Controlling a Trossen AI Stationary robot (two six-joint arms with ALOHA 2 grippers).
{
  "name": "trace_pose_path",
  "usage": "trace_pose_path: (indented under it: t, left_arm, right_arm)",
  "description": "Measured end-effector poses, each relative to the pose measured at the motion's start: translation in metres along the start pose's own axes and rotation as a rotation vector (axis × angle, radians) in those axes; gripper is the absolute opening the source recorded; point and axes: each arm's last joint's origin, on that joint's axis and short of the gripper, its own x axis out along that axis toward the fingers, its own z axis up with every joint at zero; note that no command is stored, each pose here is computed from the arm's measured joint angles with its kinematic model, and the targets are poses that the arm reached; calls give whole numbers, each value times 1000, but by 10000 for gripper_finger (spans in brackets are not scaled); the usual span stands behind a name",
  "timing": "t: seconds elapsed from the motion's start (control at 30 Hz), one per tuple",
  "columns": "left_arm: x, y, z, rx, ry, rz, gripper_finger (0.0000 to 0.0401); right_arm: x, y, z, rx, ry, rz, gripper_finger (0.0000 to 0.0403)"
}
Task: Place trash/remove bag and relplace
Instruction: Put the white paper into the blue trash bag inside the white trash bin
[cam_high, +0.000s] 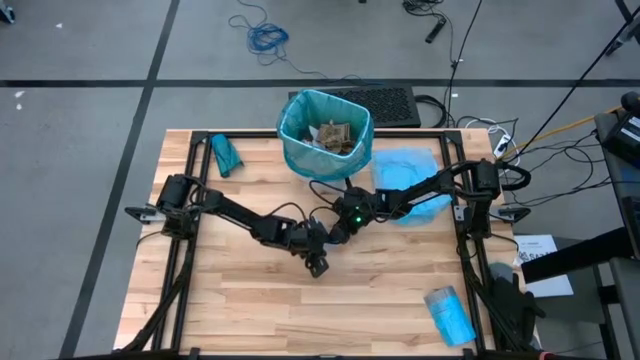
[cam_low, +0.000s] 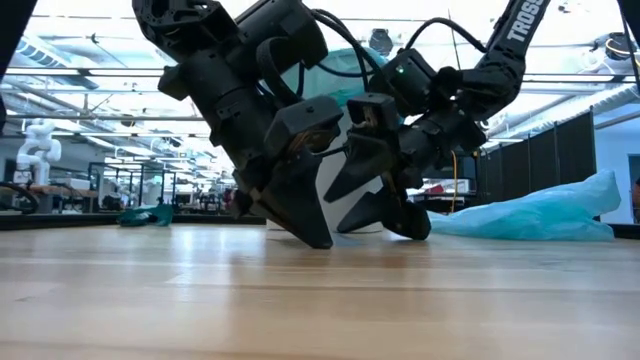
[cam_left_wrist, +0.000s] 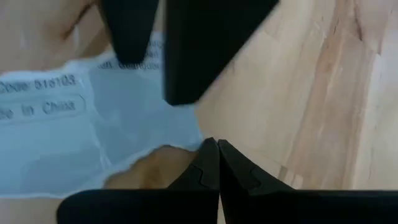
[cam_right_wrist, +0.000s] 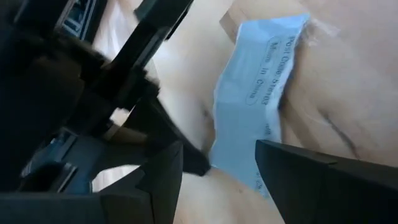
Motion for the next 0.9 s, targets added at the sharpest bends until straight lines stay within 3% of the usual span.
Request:
trace_pose_path:
  t: [0.13,0.3,0.47,0.7,0.9]
  left_arm:
    - [0,3,2,-2,-3,7,0]
    - [0,2,1,1,1,2,0]
    - [-9,-6,2,18,-20,-23,0]
    - [-48,-3,13,56,-129,157,0]
    - [-44,16,21,95,-115,242,0]
  right_arm:
    - [1,1,0,3,11,23,196]
    - [-2,1,4,12,-77,-32,189]
    - [-12,2,16,-4,-144,-14,166]
    - [-13,1,17,-10,-140,-14,140]
    - [-8,7,9,-10,-92,11,130]
